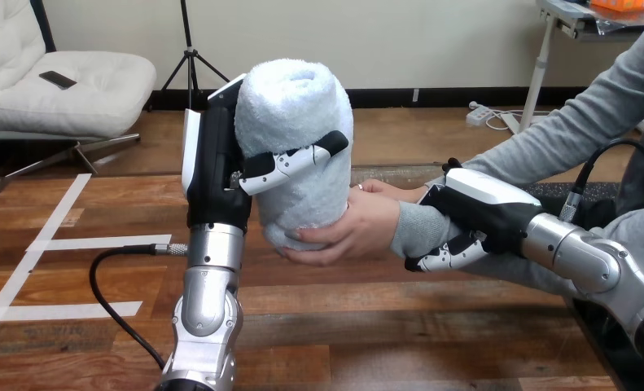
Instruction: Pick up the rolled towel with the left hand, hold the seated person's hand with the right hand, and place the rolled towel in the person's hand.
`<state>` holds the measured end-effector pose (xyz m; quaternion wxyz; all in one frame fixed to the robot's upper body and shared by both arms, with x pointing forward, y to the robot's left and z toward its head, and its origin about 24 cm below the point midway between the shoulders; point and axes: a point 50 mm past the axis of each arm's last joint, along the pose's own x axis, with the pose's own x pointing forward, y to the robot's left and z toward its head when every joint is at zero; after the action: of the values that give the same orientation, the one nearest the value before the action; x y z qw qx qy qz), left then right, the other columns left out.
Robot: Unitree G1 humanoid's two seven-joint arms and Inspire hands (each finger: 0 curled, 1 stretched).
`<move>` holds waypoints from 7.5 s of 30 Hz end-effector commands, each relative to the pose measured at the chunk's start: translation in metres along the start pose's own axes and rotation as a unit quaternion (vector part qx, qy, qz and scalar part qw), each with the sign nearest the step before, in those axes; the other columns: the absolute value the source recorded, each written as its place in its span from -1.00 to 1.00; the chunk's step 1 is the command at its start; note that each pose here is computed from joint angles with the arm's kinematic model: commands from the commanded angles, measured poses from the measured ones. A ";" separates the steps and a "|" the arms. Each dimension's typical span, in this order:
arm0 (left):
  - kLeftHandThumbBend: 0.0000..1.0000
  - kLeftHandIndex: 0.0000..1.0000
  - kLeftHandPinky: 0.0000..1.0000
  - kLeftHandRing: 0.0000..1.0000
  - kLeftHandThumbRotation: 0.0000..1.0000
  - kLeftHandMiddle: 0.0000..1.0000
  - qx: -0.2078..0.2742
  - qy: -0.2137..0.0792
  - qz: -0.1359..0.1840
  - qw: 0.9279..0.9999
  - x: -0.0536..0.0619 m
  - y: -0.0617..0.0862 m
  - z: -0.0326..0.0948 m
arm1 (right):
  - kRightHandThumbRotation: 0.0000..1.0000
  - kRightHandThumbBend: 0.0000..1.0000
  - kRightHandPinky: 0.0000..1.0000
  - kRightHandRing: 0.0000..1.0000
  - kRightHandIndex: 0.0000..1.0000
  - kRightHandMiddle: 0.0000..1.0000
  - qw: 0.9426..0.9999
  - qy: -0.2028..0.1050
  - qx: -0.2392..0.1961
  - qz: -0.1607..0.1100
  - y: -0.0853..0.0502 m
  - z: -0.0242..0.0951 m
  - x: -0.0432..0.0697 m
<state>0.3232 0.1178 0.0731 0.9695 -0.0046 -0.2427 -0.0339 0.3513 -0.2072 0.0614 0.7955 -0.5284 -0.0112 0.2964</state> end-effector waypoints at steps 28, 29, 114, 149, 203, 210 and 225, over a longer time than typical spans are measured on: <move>0.29 -0.18 -0.34 -0.26 -1.00 -0.19 -0.003 -0.035 -0.025 0.999 0.016 -0.006 0.014 | 0.19 0.84 -0.28 -0.24 -0.12 -0.16 0.996 -0.049 -0.027 -0.074 -0.060 0.032 0.012; 0.29 -0.18 -0.34 -0.26 -1.00 -0.19 -0.002 -0.035 -0.025 0.999 0.016 -0.006 0.014 | 0.19 0.85 -0.27 -0.24 -0.12 -0.16 0.996 -0.049 -0.027 -0.075 -0.060 0.032 0.012; 1.00 0.66 0.55 0.62 0.84 0.62 0.015 0.009 -0.073 0.997 0.017 0.006 0.009 | 0.50 1.00 -0.21 -0.17 -0.05 -0.10 0.997 -0.046 -0.008 -0.064 -0.059 0.028 0.009; 1.00 1.00 1.00 1.00 1.00 1.00 0.003 0.007 -0.083 0.997 0.012 0.009 0.011 | 0.62 1.00 -0.17 -0.10 0.06 -0.02 0.997 -0.051 0.010 -0.059 -0.057 0.026 0.007; 1.00 1.00 1.00 1.00 1.00 1.00 -0.024 -0.005 -0.027 0.999 -0.008 0.018 0.023 | 1.00 1.00 0.40 0.51 0.57 0.55 0.981 -0.099 0.117 -0.117 -0.052 0.021 -0.002; 1.00 1.00 1.00 1.00 1.00 1.00 -0.028 -0.006 -0.023 0.999 -0.013 0.020 0.023 | 1.00 1.00 0.42 0.54 0.58 0.57 0.971 -0.112 0.165 -0.135 -0.050 0.019 -0.005; 1.00 1.00 1.00 1.00 1.00 1.00 -0.038 -0.005 -0.022 0.999 -0.024 0.024 0.024 | 1.00 1.00 0.63 0.68 0.67 0.68 0.932 -0.172 0.260 -0.182 -0.040 0.020 -0.018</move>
<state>0.2925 0.1427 0.0674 0.9750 -0.0354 -0.2113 -0.0593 0.3505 -0.2157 0.0972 0.9262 -0.2702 -0.1163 0.2359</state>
